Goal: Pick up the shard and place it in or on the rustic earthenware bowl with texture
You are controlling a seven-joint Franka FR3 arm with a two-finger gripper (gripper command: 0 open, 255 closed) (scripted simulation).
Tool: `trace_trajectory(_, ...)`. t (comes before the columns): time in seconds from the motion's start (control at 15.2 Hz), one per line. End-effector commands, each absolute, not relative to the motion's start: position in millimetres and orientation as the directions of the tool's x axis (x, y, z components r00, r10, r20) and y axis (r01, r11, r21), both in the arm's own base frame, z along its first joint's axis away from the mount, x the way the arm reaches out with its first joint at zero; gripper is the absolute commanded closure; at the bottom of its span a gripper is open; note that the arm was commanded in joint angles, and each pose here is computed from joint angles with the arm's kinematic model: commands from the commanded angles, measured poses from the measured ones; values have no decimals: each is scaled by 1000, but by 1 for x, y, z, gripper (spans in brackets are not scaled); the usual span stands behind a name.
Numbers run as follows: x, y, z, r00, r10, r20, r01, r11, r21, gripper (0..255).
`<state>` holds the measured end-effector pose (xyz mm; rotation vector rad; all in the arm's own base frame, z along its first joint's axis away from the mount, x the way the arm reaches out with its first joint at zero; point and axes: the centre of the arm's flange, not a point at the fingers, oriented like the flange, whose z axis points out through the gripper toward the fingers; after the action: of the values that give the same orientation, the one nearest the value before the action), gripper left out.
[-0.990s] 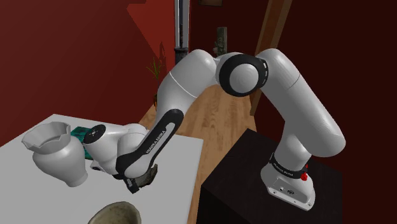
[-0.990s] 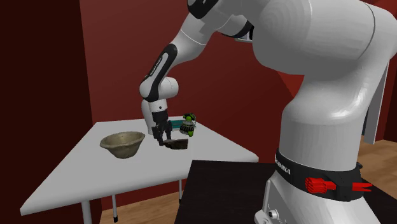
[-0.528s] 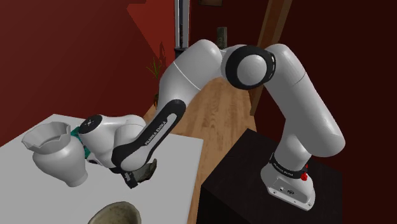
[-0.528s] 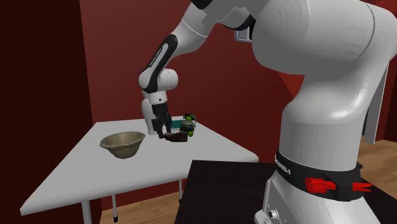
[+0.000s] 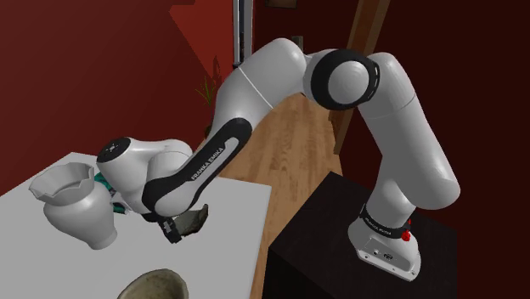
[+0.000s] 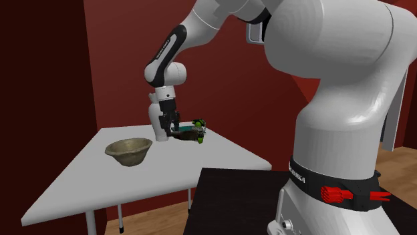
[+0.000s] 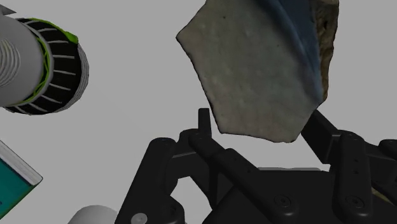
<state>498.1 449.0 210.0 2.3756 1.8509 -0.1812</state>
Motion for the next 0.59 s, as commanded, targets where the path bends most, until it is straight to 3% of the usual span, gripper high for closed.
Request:
trace_trajectory(0.0,498,449,222,243,955,-171,970,-242,24,255)
trace_trajectory(0.53,498,449,264,243,955,-171,970,-242,24,255)
